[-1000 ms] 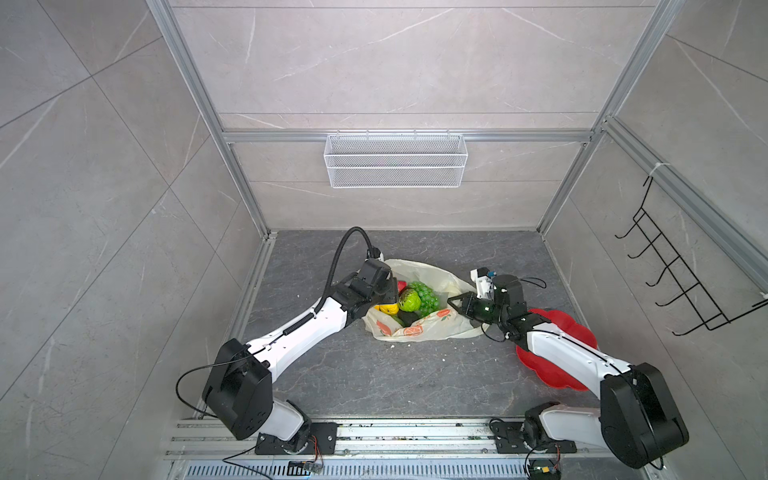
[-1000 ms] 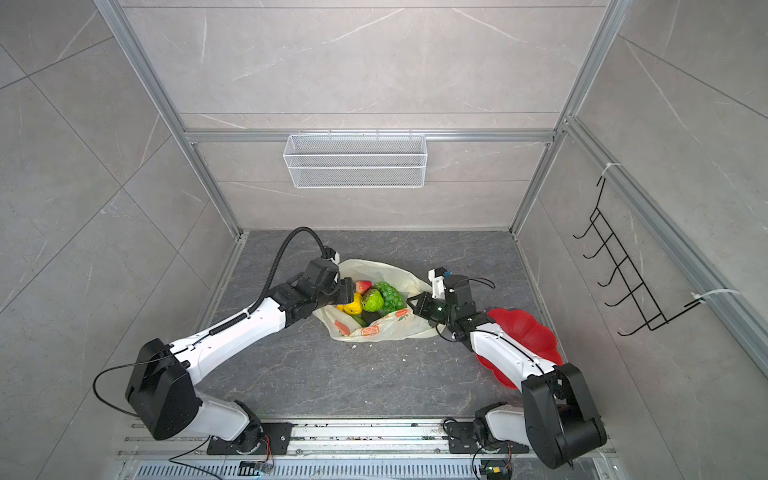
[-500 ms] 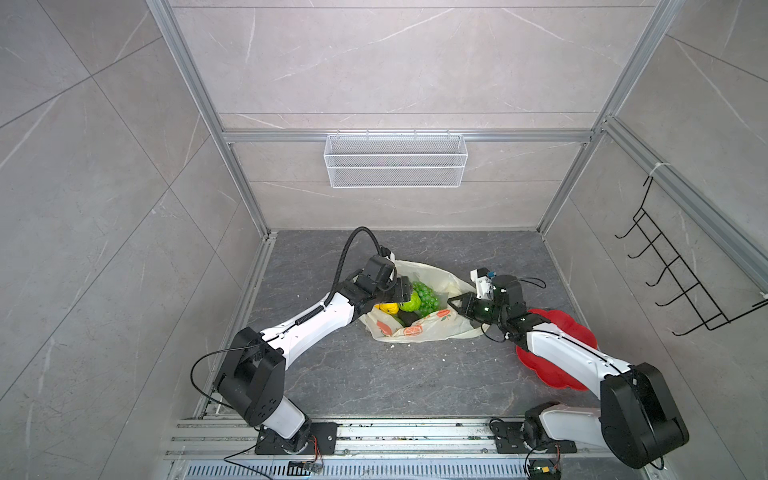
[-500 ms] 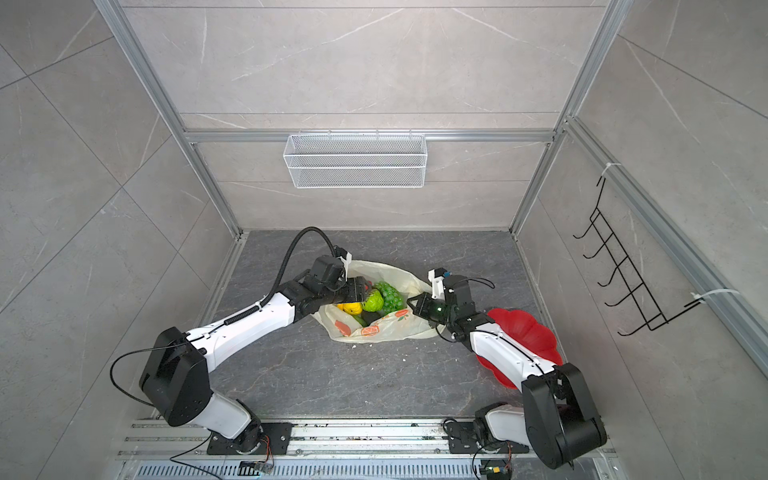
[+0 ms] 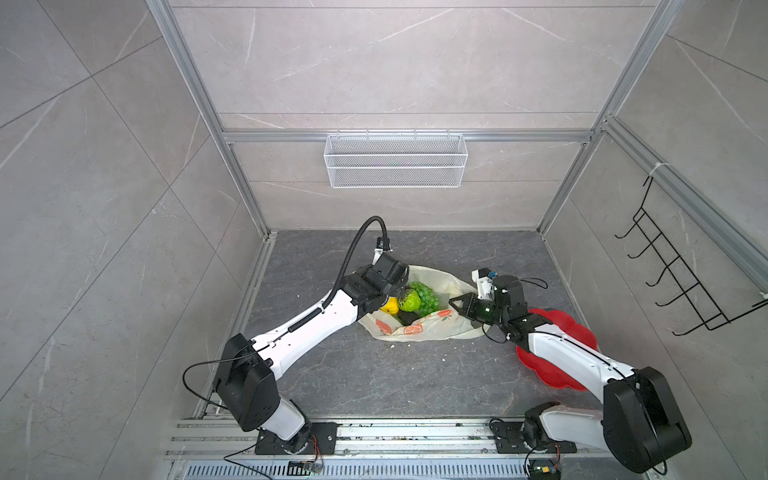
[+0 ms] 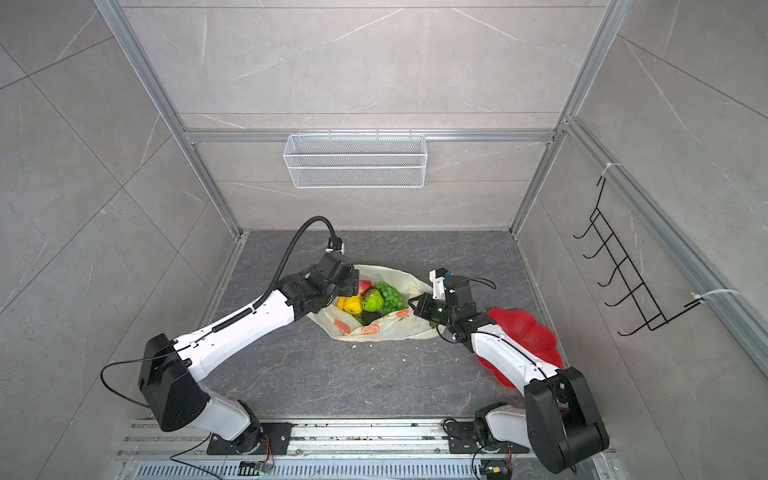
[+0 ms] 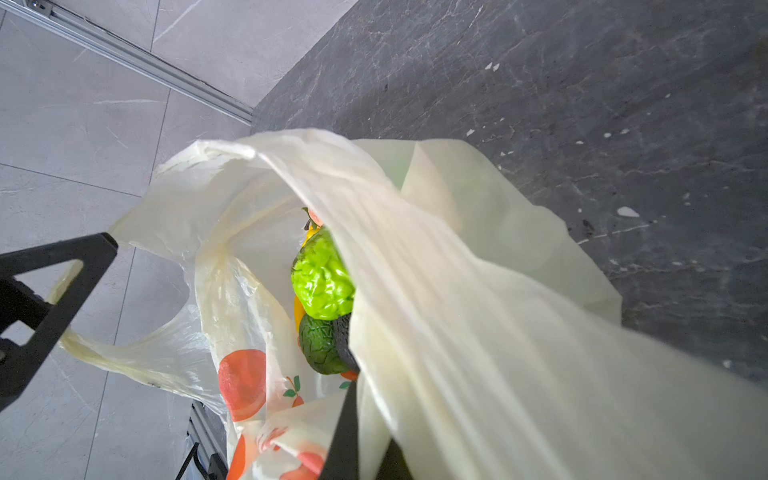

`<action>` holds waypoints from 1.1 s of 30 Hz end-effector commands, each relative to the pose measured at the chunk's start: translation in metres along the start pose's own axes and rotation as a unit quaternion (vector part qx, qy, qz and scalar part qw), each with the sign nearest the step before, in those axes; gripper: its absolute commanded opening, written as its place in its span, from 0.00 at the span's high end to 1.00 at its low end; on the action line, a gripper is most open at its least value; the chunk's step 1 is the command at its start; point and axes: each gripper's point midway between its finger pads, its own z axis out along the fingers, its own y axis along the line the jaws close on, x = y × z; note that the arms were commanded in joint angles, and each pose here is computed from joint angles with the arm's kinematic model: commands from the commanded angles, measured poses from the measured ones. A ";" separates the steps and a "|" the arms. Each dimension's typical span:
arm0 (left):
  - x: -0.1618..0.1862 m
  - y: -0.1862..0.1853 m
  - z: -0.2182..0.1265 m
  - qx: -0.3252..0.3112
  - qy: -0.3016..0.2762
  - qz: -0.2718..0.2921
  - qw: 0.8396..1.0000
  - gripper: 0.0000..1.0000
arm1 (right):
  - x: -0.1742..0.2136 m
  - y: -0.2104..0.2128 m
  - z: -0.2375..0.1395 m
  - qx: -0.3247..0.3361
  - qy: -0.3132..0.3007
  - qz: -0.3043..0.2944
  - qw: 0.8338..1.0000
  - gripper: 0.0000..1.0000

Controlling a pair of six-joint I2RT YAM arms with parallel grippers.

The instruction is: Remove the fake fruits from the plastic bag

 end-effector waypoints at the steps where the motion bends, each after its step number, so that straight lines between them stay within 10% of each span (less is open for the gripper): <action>1: -0.002 0.020 0.020 -0.062 0.018 0.070 0.995 0.16 | -0.001 0.004 -0.005 0.000 -0.005 -0.014 1.000 1.00; 17: 0.063 0.039 0.112 -0.044 0.162 0.036 0.985 0.14 | -0.006 0.002 -0.015 0.023 -0.023 -0.022 0.999 1.00; 26: 0.068 0.086 0.117 -0.008 0.162 -0.098 0.982 0.83 | -0.032 -0.021 -0.030 0.020 -0.071 0.031 0.997 1.00; 33: 0.055 0.103 0.102 0.038 0.110 -0.188 0.975 1.00 | -0.039 -0.027 -0.017 -0.024 -0.074 0.074 0.994 1.00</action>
